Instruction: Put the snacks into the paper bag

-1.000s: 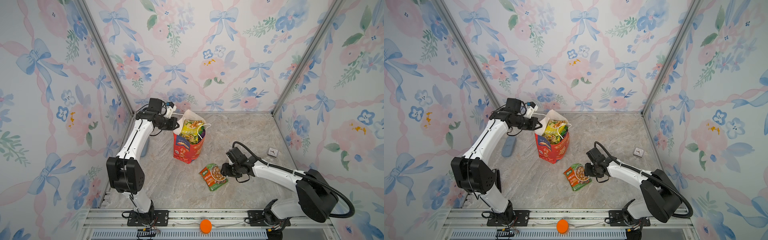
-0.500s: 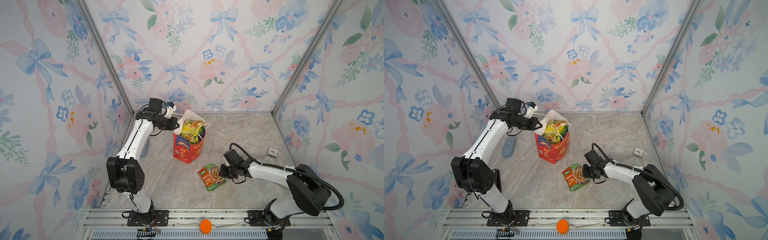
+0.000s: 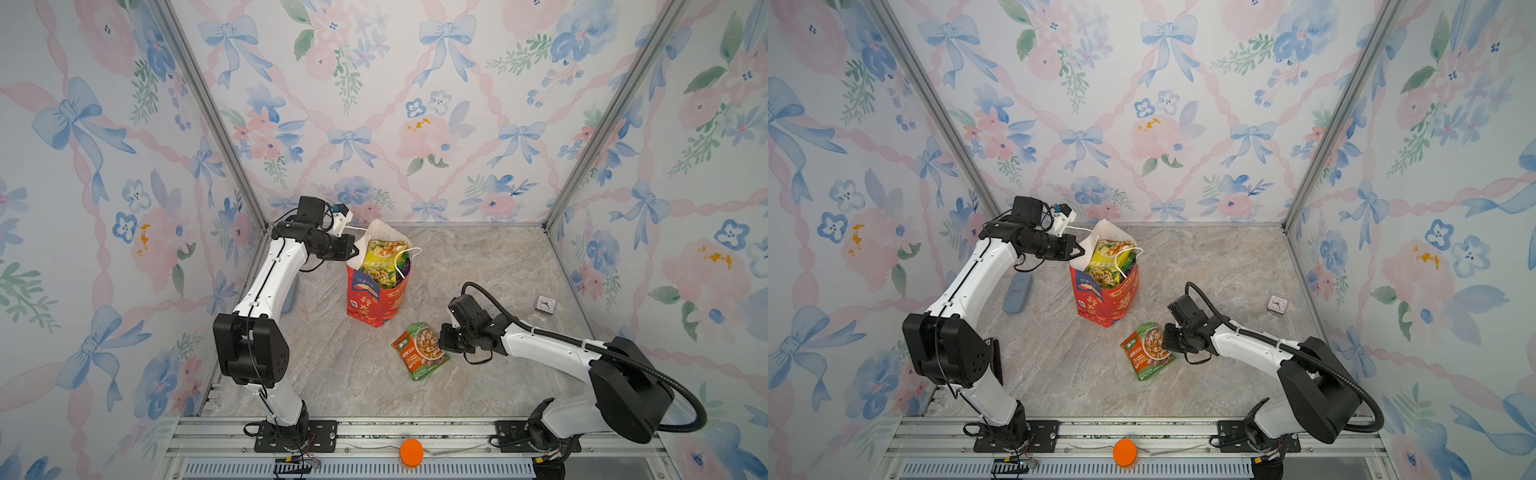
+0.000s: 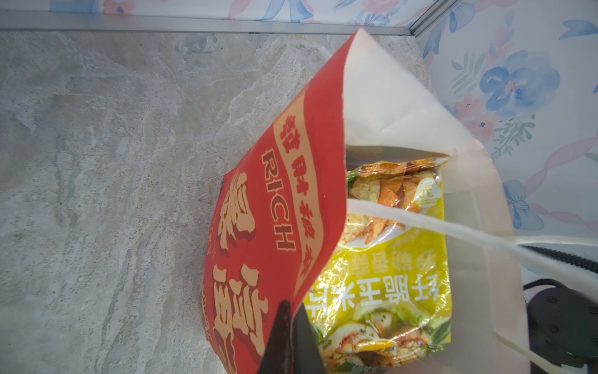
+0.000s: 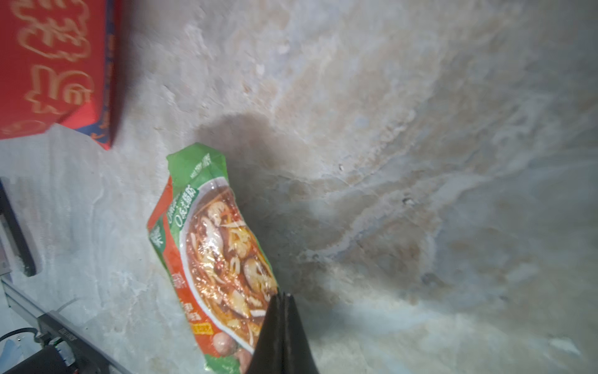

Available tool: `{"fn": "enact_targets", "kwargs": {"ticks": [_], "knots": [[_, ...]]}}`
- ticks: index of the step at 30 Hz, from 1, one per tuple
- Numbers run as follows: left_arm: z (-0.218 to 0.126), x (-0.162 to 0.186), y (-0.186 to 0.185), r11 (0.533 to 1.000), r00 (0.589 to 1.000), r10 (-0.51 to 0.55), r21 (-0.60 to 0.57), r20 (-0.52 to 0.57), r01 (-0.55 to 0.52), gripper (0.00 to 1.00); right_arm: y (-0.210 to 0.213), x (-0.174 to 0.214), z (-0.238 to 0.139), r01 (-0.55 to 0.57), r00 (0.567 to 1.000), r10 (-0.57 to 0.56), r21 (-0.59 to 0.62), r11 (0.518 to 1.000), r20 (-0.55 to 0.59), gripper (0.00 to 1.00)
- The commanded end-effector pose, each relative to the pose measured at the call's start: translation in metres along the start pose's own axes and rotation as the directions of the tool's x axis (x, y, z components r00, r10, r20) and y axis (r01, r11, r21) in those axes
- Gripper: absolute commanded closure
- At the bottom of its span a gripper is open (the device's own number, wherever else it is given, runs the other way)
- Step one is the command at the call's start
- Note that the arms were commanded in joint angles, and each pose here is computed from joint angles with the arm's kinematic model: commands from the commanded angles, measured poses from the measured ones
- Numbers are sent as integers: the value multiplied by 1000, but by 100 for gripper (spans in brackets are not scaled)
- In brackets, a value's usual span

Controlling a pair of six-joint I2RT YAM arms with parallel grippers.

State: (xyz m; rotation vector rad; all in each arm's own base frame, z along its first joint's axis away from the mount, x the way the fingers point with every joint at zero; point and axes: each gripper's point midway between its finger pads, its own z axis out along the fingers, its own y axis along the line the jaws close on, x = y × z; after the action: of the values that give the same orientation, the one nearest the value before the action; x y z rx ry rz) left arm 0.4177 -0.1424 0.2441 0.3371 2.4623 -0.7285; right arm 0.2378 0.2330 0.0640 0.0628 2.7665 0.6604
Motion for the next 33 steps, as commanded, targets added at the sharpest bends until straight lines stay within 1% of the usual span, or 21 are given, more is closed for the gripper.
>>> {"fn": "enact_targets", "kwargs": {"ticks": [1, 5, 10, 14, 19, 24, 27, 33], "knots": [[13, 17, 2, 1000, 997, -23, 3, -67, 24, 100, 14, -14, -25, -4, 998, 5, -18, 1000, 60, 100], [13, 17, 2, 1000, 997, -25, 4, -68, 25, 100, 26, -25, -47, -2, 993, 8, -49, 999, 114, 100], [13, 16, 1, 1000, 997, -25, 7, -66, 25, 100, 34, -34, -66, 17, 989, -10, -44, 999, 145, 100], [13, 16, 1, 1000, 998, -24, 7, -66, 25, 100, 41, -38, -74, 25, 987, -16, -52, 998, 160, 100], [13, 16, 1, 1000, 998, -24, 9, -66, 25, 100, 42, -41, -80, 43, 984, -41, -7, 999, 172, 100], [14, 17, 1, 1000, 997, -25, 10, -68, 26, 100, 50, -48, -88, 56, 981, -54, -6, 998, 188, 100], [13, 16, 1, 1000, 998, -25, 8, -66, 25, 100, 56, -55, -96, 70, 976, -68, 0, 998, 206, 100], [13, 17, 0, 1000, 997, -24, 11, -68, 24, 100, 79, -67, -119, 109, 964, -99, -27, 994, 247, 100]]}}
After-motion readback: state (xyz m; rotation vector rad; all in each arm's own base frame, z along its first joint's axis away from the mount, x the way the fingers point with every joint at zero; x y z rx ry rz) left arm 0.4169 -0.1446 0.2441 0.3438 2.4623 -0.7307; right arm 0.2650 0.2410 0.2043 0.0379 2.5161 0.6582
